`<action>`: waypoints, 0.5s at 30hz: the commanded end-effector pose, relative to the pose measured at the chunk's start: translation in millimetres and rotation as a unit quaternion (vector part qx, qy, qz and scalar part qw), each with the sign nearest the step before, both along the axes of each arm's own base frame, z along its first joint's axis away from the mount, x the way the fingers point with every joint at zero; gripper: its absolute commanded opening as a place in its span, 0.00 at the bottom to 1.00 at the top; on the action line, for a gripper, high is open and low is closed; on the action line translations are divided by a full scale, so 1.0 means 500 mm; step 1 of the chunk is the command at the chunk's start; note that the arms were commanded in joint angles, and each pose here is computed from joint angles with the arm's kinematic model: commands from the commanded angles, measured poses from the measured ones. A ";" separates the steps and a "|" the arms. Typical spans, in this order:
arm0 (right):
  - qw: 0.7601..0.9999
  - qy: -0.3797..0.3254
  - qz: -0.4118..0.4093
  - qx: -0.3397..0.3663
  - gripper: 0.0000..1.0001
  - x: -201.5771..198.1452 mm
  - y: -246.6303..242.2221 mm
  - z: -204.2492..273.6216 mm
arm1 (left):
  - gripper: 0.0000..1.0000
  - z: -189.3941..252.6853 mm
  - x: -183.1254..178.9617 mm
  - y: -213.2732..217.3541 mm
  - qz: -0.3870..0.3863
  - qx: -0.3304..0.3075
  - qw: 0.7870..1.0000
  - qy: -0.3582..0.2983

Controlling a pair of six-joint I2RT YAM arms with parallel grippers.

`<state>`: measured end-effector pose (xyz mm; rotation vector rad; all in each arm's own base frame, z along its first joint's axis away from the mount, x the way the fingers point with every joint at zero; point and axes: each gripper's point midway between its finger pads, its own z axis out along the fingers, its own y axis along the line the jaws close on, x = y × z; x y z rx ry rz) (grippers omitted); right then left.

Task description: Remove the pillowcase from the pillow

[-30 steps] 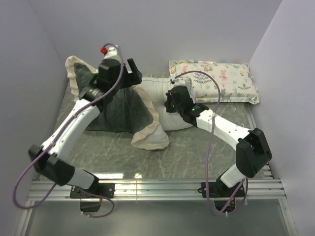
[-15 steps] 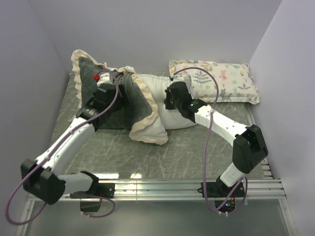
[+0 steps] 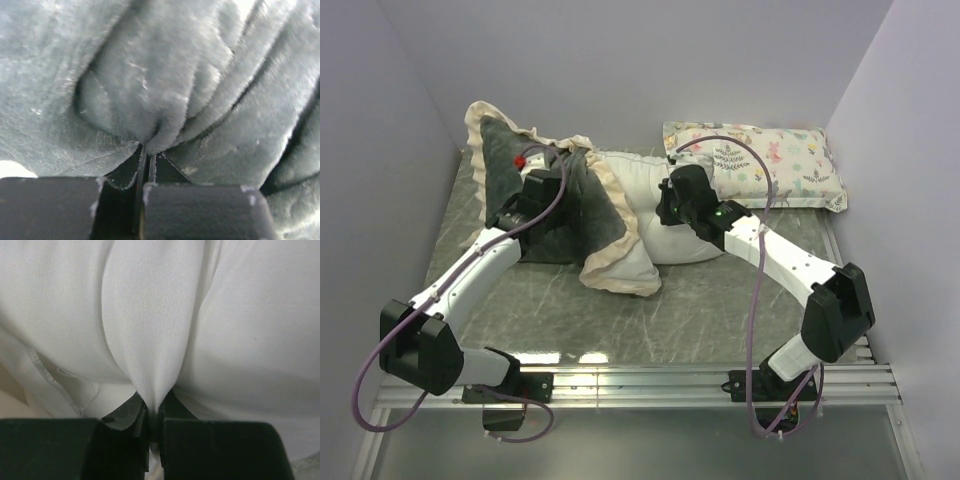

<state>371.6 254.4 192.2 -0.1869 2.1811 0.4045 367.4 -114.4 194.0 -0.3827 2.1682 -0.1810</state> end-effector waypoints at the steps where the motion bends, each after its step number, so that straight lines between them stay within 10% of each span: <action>1: 0.999 0.027 0.015 -0.019 0.00 -0.042 -0.039 0.014 | 0.00 0.018 0.004 0.063 0.062 0.021 0.998 0.002; 15: 0.993 -0.025 -0.115 0.004 0.00 -0.040 -0.266 0.182 | 0.00 0.136 -0.060 0.345 0.302 0.041 0.951 -0.051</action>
